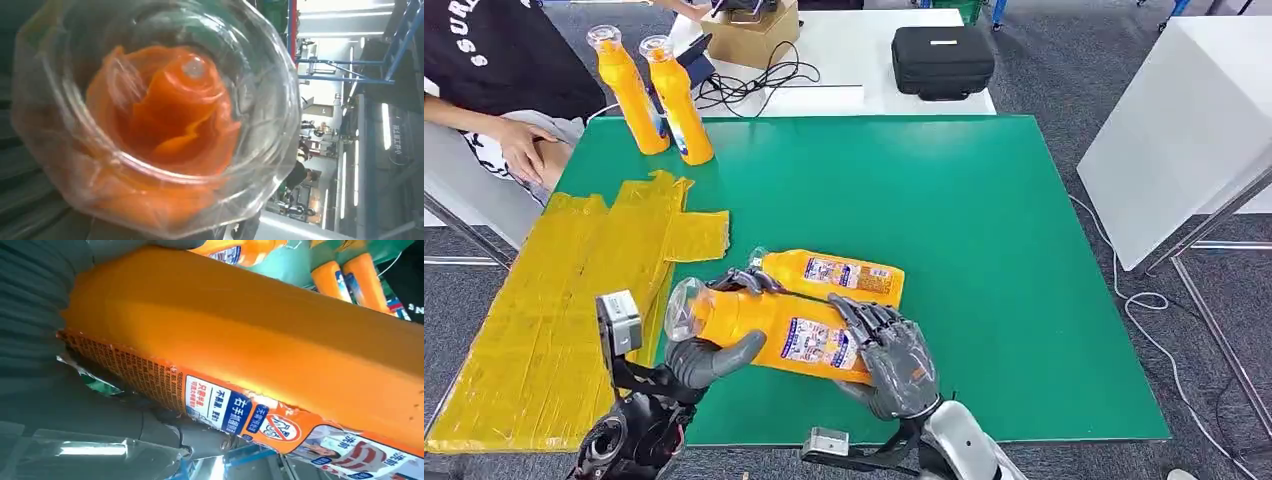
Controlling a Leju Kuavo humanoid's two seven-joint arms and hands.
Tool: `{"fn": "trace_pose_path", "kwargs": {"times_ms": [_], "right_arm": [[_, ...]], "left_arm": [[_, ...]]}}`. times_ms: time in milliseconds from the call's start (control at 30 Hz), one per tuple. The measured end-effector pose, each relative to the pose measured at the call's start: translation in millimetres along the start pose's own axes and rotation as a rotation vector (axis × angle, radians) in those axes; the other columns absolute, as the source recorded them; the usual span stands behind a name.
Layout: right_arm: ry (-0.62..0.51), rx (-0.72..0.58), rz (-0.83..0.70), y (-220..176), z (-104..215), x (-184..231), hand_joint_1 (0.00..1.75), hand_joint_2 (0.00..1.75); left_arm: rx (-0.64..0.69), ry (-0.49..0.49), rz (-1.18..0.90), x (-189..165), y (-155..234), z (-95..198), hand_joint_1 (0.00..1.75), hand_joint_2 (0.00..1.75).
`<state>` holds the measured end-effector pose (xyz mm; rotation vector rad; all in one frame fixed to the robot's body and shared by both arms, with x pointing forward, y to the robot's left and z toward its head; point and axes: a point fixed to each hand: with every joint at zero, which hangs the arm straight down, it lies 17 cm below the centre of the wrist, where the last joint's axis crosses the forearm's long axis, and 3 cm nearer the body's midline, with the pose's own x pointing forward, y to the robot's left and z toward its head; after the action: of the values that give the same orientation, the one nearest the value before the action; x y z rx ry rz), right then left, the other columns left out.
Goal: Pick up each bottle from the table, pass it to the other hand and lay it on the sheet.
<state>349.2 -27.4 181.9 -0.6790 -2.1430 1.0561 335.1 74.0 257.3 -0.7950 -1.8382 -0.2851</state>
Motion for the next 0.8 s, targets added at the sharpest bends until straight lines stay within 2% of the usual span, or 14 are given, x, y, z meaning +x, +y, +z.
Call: {"fn": "trace_pose_path", "kwargs": {"times_ms": [667,700,733,767,800], "right_arm": [[0.057,-0.068,-0.11,-11.5,0.7,-12.5,1.75,1.75],[0.06,-0.072,-0.115,-12.1,0.3,-13.0,1.75,1.75],[0.063,-0.077,-0.121,-13.2,-0.4,-13.3,1.75,1.75],[0.066,-0.082,-0.125,-14.2,-0.8,-13.7,1.75,1.75],[0.073,-0.089,-0.132,-15.7,-1.4,-15.6,1.75,1.75]], "left_arm": [[0.008,-0.022,-0.002,-1.0,-1.8,16.4,1.75,1.75],[0.007,-0.023,-0.002,-0.6,-2.0,16.5,1.61,1.75],[0.007,-0.025,-0.003,-0.3,-2.0,16.6,0.26,1.75],[0.006,-0.026,-0.003,-0.1,-2.1,16.5,0.0,1.75],[0.006,-0.026,-0.002,-0.1,-2.3,16.6,0.0,1.75]]}}
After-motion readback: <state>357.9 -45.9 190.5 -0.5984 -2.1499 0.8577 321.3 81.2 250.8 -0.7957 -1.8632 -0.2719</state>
